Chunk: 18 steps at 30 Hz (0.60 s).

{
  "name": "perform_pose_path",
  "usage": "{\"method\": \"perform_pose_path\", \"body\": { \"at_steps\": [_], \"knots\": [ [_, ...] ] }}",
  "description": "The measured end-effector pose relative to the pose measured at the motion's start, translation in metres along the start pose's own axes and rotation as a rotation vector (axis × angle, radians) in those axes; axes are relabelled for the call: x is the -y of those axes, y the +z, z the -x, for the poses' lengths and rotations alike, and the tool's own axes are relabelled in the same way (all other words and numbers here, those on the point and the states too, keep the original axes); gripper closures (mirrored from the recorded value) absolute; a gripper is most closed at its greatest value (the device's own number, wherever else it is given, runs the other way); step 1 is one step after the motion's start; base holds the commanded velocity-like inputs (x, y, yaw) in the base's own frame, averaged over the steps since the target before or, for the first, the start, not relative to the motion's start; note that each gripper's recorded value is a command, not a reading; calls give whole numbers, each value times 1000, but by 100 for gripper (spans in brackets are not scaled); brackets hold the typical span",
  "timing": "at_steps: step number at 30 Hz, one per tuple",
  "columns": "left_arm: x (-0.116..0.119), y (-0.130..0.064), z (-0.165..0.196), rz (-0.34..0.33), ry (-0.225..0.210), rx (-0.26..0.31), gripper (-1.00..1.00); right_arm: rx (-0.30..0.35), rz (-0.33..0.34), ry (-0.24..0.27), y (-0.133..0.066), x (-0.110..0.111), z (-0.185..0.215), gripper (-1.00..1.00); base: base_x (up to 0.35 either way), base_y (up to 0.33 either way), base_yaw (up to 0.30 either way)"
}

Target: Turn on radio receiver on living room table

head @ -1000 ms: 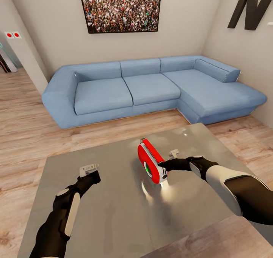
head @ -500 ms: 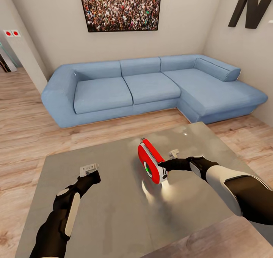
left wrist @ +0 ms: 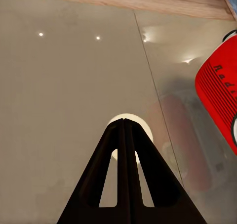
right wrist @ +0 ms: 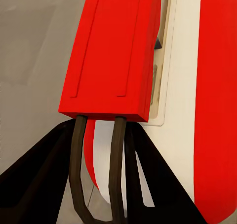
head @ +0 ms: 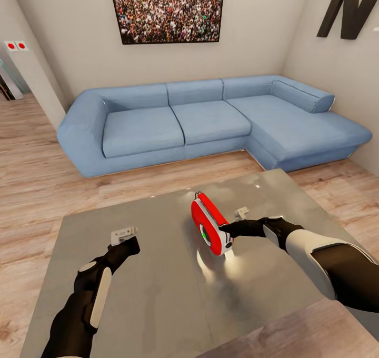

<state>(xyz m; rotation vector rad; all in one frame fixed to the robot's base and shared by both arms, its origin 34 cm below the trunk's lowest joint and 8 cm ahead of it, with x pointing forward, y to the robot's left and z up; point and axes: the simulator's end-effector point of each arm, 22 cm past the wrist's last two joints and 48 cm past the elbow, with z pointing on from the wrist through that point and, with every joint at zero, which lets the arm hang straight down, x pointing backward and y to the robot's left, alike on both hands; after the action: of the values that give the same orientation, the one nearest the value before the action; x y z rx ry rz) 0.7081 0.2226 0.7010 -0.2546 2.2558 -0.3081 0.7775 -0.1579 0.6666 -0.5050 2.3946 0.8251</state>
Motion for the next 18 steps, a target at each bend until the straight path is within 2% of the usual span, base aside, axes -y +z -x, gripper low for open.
{"method": "perform_pose_path", "body": {
  "at_steps": [18],
  "knots": [
    [-5, 10, -16, 1, -3, -14, 100, -1, -2, -1, 8, 6, -9, 100, 0, 0, 0]
  ]
}}
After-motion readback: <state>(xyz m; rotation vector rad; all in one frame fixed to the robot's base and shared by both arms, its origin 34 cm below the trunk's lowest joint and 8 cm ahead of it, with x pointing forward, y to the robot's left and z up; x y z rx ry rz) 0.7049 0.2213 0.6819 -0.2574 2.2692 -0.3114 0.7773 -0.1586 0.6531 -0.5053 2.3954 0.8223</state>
